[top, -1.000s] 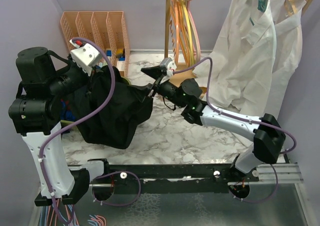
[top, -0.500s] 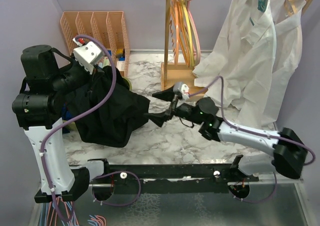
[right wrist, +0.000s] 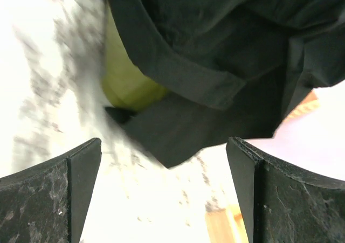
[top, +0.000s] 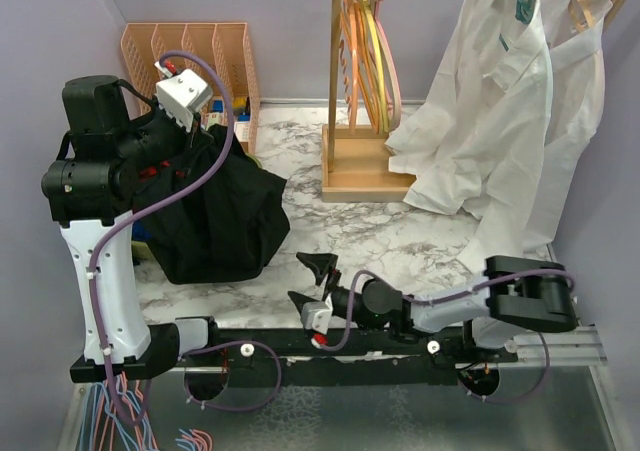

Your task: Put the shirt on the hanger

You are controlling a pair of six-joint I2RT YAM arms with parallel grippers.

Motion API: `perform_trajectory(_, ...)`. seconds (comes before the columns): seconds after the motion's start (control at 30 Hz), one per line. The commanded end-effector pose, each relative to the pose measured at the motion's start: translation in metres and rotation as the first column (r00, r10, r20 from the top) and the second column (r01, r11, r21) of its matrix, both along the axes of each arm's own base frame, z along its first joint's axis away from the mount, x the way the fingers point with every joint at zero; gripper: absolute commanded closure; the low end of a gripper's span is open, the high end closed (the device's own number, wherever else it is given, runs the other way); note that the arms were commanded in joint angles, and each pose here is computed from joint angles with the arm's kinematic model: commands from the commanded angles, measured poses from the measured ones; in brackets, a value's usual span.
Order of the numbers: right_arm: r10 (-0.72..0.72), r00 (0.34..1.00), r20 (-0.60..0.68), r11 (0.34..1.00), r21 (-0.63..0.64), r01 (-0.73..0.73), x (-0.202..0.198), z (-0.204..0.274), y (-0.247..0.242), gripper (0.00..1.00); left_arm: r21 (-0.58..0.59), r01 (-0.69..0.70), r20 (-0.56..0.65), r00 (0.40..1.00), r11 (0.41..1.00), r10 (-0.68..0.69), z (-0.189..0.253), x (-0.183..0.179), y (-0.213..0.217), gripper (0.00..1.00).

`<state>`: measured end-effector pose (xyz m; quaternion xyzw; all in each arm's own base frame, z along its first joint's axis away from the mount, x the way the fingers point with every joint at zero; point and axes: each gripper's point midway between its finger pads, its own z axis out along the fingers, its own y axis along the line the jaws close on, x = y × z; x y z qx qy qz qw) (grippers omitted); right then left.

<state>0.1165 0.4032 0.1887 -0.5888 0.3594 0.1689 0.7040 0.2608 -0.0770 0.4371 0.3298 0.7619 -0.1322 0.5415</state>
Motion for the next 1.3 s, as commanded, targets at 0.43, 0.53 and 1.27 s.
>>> perform_trajectory(0.43,-0.203,0.920,0.336,0.969,0.202,0.140,0.031,0.045,0.057,0.01,0.008,-0.012,0.034,0.999,1.000,0.012,0.002,-0.004,0.001,1.00)
perform_trajectory(0.53,-0.150,0.928,0.340,0.984,0.139,0.109,0.027,0.030,0.065,0.01,0.011,-0.011,0.034,0.999,1.000,0.011,0.002,-0.004,0.002,1.00)
perform_trajectory(1.27,-0.029,0.939,0.342,0.999,-0.030,0.042,0.017,-0.022,0.095,0.01,0.000,-0.015,-0.004,1.000,1.000,0.015,-0.009,0.005,0.001,1.00)
